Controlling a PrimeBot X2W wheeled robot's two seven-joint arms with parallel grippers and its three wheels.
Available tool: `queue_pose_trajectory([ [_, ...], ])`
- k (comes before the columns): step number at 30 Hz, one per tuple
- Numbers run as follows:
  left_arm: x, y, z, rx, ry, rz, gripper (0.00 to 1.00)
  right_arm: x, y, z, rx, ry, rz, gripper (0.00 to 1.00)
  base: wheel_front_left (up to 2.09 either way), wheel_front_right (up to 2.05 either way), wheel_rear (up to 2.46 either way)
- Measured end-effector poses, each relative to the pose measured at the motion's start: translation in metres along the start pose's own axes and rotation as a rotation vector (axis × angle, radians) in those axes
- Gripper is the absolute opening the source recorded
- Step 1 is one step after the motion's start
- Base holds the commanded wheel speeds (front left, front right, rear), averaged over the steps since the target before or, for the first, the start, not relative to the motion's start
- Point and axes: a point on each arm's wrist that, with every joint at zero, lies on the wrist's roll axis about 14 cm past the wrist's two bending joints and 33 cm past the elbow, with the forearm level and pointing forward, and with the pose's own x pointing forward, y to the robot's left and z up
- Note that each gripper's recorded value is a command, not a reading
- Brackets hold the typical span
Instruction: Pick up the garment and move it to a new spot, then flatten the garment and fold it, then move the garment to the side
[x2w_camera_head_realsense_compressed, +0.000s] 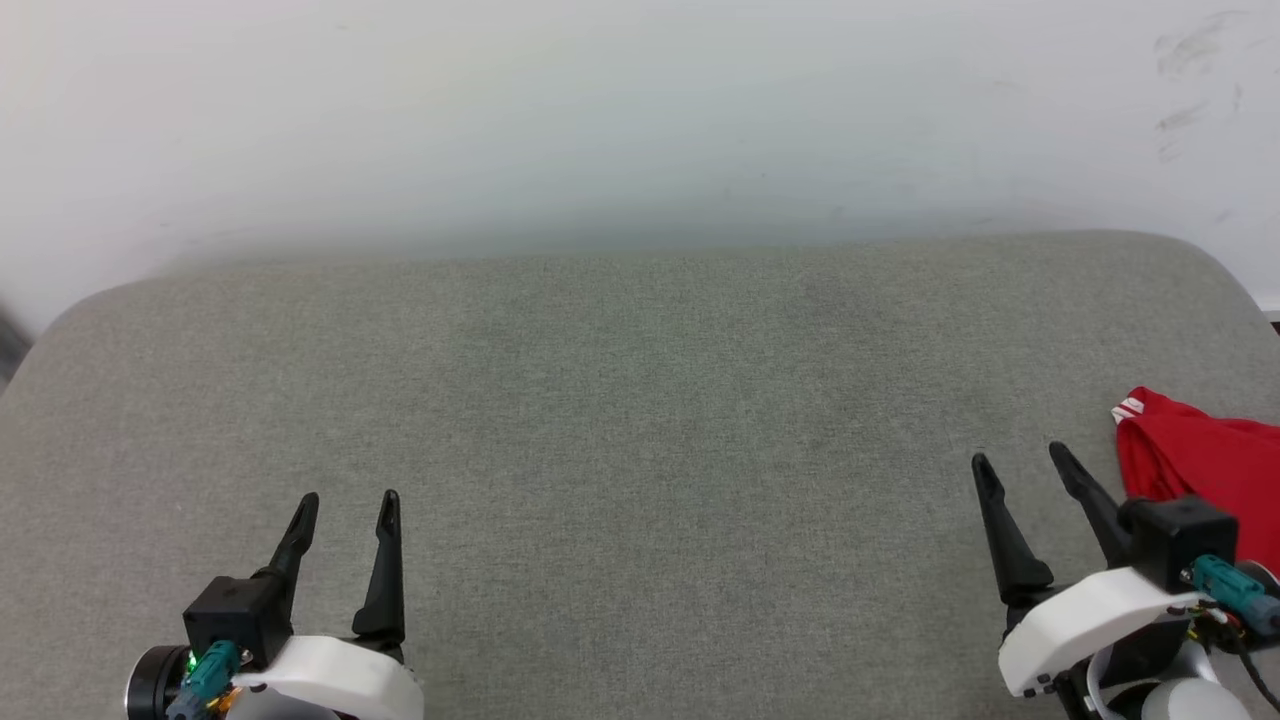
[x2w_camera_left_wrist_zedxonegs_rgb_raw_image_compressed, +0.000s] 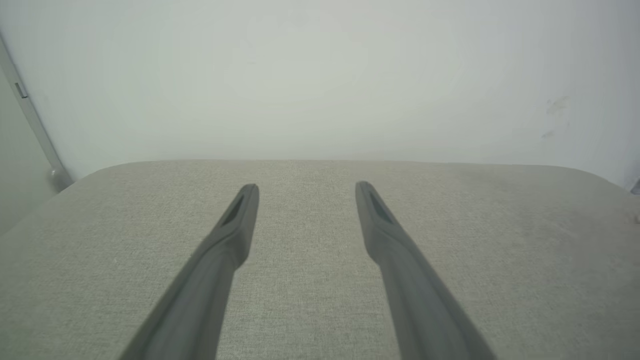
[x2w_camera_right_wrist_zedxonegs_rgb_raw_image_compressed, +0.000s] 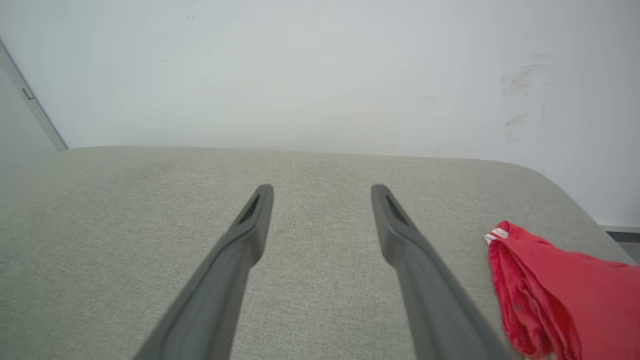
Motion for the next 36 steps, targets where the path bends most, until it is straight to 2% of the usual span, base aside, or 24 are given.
queue_pose_trajectory([
  [9, 0.000, 0.006, -0.001, -0.017, 0.007, -0.023, 1.00, -0.019, 0.007, 0.003, 0.006, -0.010, 0.001, 1.00, 0.00, 0.00, 0.00],
  [26, -0.001, 0.014, -0.005, -0.004, 0.007, 0.008, 1.00, -0.016, 0.008, 0.004, 0.011, -0.019, 0.001, 1.00, 0.00, 0.00, 0.00],
  [27, 0.000, 0.014, -0.005, -0.010, 0.005, 0.007, 0.00, -0.016, 0.008, 0.004, 0.011, -0.019, 0.001, 0.00, 0.00, 0.00, 0.00],
  [31, -0.006, 0.011, -0.019, -0.035, 0.049, 0.016, 0.00, -0.020, 0.007, -0.012, 0.027, 0.028, -0.004, 0.00, 0.00, 0.00, 0.00],
  [36, -0.006, 0.013, -0.026, -0.130, 0.083, 0.040, 0.00, -0.021, 0.004, -0.017, 0.126, 0.043, -0.018, 0.00, 0.00, 0.00, 0.00],
])
